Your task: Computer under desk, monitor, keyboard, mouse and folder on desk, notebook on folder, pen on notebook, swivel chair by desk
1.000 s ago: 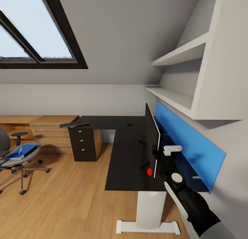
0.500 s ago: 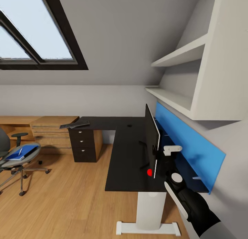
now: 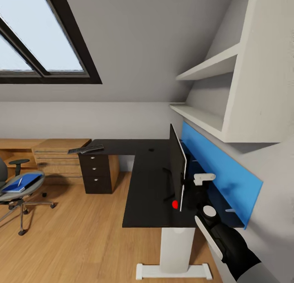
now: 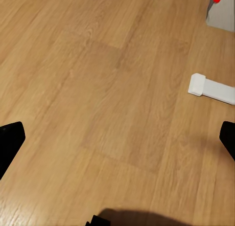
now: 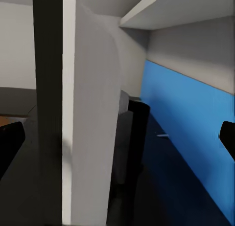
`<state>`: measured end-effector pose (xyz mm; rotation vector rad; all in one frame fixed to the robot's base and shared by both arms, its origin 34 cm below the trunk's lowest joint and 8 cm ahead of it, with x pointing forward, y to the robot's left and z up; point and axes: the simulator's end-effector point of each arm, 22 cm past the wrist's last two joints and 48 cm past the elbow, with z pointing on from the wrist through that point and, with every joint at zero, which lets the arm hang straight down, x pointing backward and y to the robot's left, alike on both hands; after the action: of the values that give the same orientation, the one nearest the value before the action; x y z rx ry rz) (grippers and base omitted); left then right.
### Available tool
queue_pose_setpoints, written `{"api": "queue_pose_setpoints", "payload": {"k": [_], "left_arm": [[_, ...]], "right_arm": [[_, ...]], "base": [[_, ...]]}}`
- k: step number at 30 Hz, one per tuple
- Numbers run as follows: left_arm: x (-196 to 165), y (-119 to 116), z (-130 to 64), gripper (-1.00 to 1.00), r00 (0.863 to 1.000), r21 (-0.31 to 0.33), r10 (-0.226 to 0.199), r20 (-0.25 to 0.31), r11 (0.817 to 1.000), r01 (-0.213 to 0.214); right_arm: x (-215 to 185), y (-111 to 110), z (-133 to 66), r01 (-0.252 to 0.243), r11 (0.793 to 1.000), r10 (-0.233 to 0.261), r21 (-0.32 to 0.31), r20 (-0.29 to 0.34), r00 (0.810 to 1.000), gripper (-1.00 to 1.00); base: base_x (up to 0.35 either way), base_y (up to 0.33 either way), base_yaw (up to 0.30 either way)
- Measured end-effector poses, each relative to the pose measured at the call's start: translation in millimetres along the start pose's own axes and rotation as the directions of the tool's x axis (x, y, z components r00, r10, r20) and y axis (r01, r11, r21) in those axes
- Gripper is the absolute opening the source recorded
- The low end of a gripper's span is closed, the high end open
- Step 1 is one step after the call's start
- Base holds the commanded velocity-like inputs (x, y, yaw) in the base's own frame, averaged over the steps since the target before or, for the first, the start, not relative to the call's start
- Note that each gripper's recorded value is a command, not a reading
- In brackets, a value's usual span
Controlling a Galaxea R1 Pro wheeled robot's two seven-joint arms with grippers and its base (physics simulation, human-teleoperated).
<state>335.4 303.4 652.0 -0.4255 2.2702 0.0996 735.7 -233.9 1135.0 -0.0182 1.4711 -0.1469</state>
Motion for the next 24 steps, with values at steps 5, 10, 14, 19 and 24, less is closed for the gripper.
{"api": "queue_pose_setpoints", "payload": {"k": [5, 10, 14, 19, 24], "left_arm": [[-0.4, -0.1, 0.1, 1.00, 1.000, 0.000, 0.000, 0.001, 1.000, 0.000], [-0.6, -0.2, 0.1, 1.00, 1.000, 0.000, 0.000, 0.002, 1.000, 0.000], [-0.8, -0.2, 0.1, 1.00, 1.000, 0.000, 0.000, 0.002, 1.000, 0.000], [-0.9, -0.2, 0.1, 1.00, 1.000, 0.000, 0.000, 0.003, 1.000, 0.000], [-0.9, -0.2, 0.1, 1.00, 1.000, 0.001, 0.000, 0.003, 1.000, 0.000]], "right_arm": [[-0.2, -0.2, 0.1, 0.000, 1.000, 0.000, 0.000, 0.000, 1.000, 1.00], [0.1, -0.3, -0.1, 0.000, 1.000, 0.000, 0.000, -0.001, 1.000, 1.00], [0.3, -0.3, -0.1, 0.000, 1.000, 0.000, 0.000, -0.001, 1.000, 1.00], [0.4, -0.3, -0.1, 0.000, 1.000, 0.000, 0.000, -0.001, 1.000, 1.00], [1.0, -0.3, -0.1, 0.002, 1.000, -0.002, 0.000, -0.002, 1.000, 1.00]], "base": [[0.000, 0.000, -0.103], [0.000, 0.000, -0.107], [0.000, 0.000, -0.108], [0.000, 0.000, -0.089], [0.000, 0.000, -0.032]]}}
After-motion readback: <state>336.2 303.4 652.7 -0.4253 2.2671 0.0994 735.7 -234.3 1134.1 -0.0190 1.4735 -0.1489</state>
